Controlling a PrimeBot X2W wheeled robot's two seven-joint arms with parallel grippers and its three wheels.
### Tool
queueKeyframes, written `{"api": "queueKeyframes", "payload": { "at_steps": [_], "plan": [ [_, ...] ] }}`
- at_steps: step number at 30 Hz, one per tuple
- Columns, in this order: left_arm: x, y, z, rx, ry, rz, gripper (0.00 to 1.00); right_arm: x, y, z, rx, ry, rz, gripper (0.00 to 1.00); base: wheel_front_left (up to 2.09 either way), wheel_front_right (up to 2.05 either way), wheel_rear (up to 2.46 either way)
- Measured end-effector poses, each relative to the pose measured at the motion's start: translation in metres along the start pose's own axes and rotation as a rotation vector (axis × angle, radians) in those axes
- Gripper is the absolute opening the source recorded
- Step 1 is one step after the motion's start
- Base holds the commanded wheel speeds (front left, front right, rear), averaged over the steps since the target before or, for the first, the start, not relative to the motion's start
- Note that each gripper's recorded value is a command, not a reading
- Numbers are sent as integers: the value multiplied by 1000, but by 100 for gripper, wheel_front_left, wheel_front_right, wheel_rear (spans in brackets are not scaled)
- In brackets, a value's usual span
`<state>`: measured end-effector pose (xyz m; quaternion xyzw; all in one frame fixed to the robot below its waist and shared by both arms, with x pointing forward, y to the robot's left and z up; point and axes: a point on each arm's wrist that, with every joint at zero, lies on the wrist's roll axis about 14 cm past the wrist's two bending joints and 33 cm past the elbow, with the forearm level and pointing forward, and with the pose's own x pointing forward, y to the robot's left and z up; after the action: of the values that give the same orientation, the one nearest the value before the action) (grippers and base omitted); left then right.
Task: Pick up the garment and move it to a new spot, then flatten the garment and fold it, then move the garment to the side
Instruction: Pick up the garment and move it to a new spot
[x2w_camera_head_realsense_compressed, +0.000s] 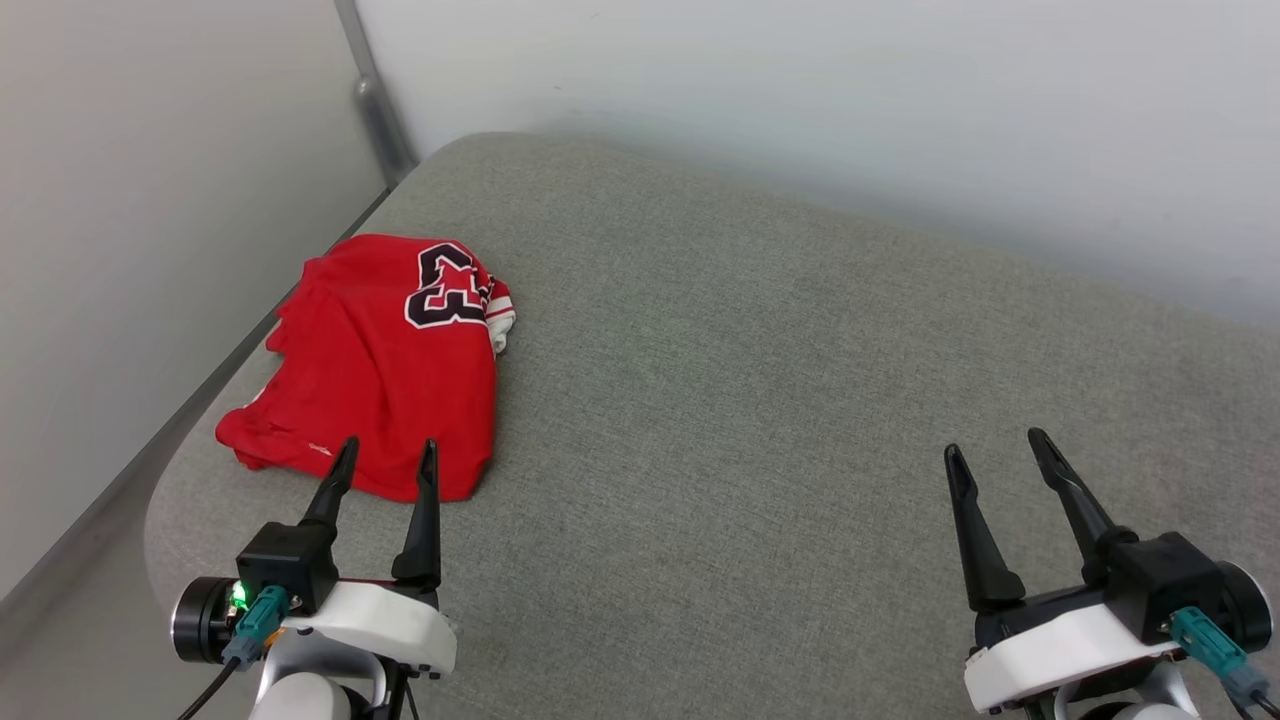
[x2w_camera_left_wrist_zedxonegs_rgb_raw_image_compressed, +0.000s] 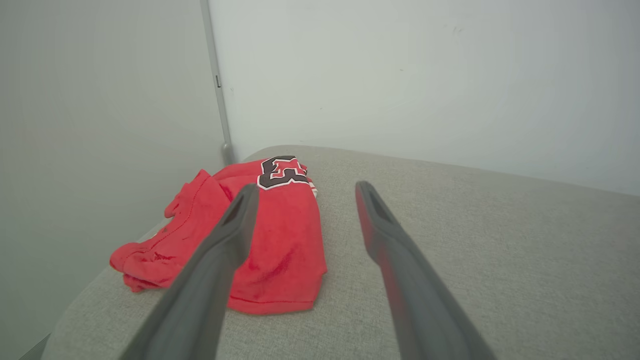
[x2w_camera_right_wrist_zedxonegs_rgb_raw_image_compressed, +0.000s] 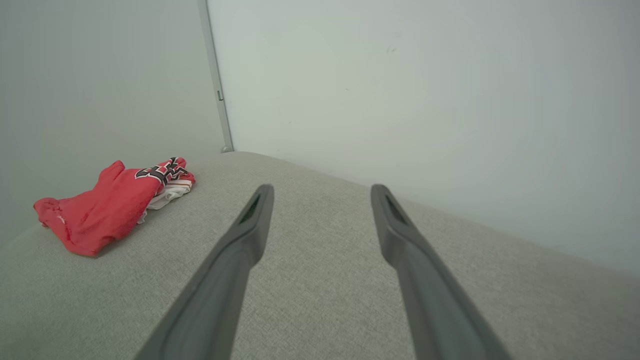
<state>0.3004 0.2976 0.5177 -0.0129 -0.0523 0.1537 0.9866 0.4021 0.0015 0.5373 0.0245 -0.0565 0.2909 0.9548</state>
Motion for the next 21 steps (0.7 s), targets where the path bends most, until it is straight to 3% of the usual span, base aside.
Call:
{"api": "queueKeyframes", "payload": {
  "at_steps": [12, 21],
  "plan": [
    [11, 3, -1, 19, 5, 0, 100, 2, -5, 0, -12, 6, -9, 100, 0, 0, 0],
    [73, 21, -1, 85, 47, -2, 100, 16, -23, -10, -17, 24, -38, 100, 0, 0, 0]
  ]
}}
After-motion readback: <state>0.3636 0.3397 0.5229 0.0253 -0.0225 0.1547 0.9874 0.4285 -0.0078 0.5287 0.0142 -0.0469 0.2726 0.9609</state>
